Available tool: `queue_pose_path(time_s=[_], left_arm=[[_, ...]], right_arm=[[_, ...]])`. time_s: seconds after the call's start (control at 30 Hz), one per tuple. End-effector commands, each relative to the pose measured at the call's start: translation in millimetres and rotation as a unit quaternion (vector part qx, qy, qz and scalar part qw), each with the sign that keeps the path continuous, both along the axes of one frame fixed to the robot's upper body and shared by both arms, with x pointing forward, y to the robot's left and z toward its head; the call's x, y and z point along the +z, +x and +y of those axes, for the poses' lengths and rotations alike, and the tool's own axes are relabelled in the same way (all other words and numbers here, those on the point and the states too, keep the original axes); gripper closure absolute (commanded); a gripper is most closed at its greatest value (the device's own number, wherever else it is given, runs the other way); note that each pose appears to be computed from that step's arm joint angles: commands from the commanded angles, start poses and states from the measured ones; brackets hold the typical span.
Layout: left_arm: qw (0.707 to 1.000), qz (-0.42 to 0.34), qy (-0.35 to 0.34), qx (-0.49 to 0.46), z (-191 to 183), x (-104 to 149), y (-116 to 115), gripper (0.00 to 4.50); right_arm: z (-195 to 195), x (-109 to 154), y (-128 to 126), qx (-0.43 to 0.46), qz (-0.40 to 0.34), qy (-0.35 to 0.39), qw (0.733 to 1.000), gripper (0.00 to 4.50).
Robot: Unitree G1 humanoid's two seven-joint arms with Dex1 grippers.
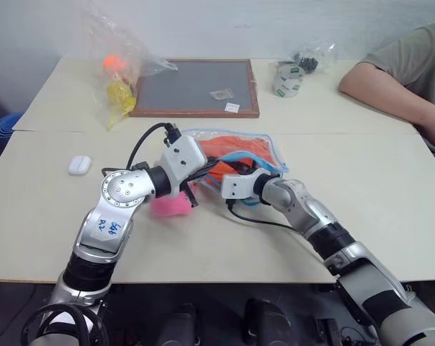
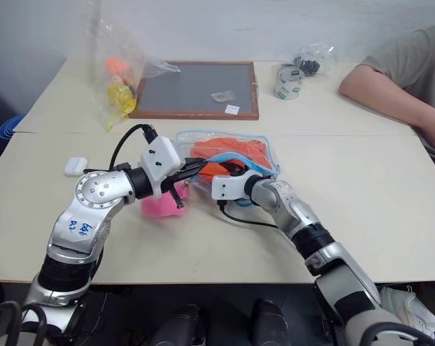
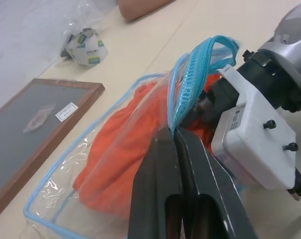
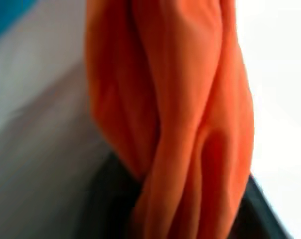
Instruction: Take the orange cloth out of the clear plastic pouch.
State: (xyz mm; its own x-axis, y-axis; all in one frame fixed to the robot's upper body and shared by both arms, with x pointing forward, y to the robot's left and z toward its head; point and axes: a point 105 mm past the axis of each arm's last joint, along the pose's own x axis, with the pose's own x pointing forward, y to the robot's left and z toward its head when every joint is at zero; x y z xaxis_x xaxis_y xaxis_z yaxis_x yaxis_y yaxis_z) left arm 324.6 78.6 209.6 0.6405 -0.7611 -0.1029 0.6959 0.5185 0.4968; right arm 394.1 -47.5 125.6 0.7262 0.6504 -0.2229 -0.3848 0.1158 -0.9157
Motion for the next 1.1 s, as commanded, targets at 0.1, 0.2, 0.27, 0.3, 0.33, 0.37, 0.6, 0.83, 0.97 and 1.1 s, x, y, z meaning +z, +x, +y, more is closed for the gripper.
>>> queue_pose_path(time_s=[0.1, 0.2, 0.27, 0.3, 0.33, 0.37, 0.6, 0.83, 0.97, 1.1], left_arm=[[0.998, 0.008, -0.064, 0.02, 2, 16, 6, 4.5], [0.997, 0.012, -0.067, 0.024, 1, 15, 10, 4.5], [0.997, 0.015, -0.066, 0.027, 1, 12, 14, 4.5], [0.997, 0.015, -0.064, 0.027, 1, 10, 15, 4.5], [0.998, 0.015, -0.06, 0.026, 0, 8, 16, 4.5], [0.998, 0.015, -0.055, 0.024, -1, 6, 17, 4.5], [0.999, 0.017, -0.035, 0.012, -2, -7, 15, 4.5], [0.999, -0.005, 0.028, -0.021, -2, -23, 0, 4.5], [0.998, -0.016, 0.048, -0.035, -5, -29, -8, 4.5], [0.998, -0.013, 0.044, -0.039, -6, -31, -12, 4.5]], right_arm=[[0, -8, -33, 0.047, 0.106, 0.033, 0.993, 4.48], [8, 9, -52, 0.078, 0.162, 0.092, 0.979, 4.48], [12, 33, -71, 0.11, 0.223, 0.161, 0.955, 4.48], [11, 42, -77, 0.118, 0.244, 0.183, 0.945, 4.48], [9, 51, -85, 0.13, 0.272, 0.207, 0.931, 4.48], [7, 57, -89, 0.136, 0.293, 0.223, 0.92, 4.48], [-37, 105, -132, 0.197, 0.416, 0.28, 0.843, 4.48], [-125, 166, -129, 0.118, 0.428, 0.38, 0.812, 4.48], [-171, 194, -116, 0.061, 0.404, 0.461, 0.788, 4.48], [-183, 192, -113, 0.039, 0.378, 0.443, 0.812, 4.48]])
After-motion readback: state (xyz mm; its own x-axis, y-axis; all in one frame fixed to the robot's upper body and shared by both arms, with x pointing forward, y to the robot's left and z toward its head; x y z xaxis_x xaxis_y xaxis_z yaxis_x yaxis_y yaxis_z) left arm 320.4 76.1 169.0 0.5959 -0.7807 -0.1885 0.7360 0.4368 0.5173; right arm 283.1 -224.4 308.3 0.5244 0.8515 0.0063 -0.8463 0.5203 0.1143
